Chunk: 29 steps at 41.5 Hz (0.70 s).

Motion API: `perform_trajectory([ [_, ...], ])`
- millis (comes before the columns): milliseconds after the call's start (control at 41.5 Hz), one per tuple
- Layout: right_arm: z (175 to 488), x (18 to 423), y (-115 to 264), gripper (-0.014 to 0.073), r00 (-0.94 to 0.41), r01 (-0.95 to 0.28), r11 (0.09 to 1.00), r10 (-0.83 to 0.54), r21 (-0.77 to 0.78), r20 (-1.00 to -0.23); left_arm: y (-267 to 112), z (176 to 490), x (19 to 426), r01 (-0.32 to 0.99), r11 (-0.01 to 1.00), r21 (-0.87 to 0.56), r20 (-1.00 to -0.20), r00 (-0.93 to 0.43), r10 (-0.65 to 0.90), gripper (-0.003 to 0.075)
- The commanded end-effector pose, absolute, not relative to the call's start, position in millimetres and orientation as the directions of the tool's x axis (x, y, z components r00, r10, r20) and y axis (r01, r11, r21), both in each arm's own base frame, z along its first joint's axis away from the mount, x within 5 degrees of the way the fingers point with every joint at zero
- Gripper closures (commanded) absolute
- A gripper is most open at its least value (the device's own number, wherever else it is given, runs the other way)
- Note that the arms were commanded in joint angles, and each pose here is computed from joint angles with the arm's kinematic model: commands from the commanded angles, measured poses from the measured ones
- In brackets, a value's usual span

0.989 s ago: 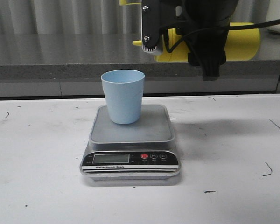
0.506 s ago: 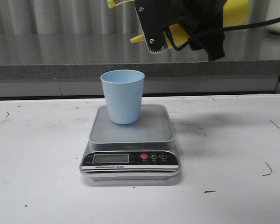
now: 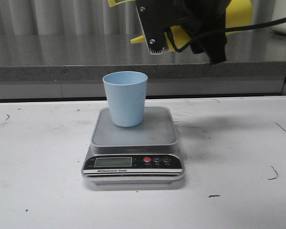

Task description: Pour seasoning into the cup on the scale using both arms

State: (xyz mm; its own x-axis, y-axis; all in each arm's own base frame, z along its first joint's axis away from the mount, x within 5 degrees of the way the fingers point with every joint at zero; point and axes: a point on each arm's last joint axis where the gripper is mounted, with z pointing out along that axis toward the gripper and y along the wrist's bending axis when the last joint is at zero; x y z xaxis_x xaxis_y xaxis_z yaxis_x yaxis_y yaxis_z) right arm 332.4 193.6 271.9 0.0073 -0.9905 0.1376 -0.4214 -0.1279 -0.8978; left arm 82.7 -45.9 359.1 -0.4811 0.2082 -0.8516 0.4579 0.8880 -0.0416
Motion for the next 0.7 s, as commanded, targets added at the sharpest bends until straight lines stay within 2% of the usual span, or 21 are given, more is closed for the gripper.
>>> perform_trajectory([
  [0,304.0,329.8,184.9,0.0245,-0.073,-0.353,0.038,-0.997,-0.935,-0.013,-47.6,372.3,84.1,0.463,0.884,-0.057,-0.895,-0.417,0.160,0.0365],
  [121,309.3,329.8,175.8,0.0245,-0.167,-0.343,0.308,-0.950,-0.887,-0.265,-47.6,372.3,84.1,0.463,0.884,-0.057,-0.895,-0.417,0.160,0.0365],
  [217,317.1,327.6,163.0,0.0245,-0.273,-0.304,0.537,-0.841,-0.787,-0.468,-47.6,372.3,84.1,0.463,0.884,-0.057,-0.895,-0.417,0.160,0.0365],
  [314,325.4,322.7,150.7,0.0245,-0.355,-0.262,0.701,-0.709,-0.663,-0.609,-47.6,372.3,84.1,0.463,0.884,-0.057,-0.895,-0.417,0.160,0.0365],
  [458,333.0,309.2,137.2,0.0245,-0.353,-0.284,0.811,-0.584,-0.511,-0.731,-47.6,372.3,84.1,0.463,0.884,-0.057,-0.895,-0.417,0.160,0.0365],
  [675,317.1,283.3,111.7,0.0245,-0.288,-0.368,0.874,-0.431,-0.316,-0.855,-47.6,372.3,84.1,0.463,0.884,-0.057,-0.895,-0.417,0.160,0.0365],
])
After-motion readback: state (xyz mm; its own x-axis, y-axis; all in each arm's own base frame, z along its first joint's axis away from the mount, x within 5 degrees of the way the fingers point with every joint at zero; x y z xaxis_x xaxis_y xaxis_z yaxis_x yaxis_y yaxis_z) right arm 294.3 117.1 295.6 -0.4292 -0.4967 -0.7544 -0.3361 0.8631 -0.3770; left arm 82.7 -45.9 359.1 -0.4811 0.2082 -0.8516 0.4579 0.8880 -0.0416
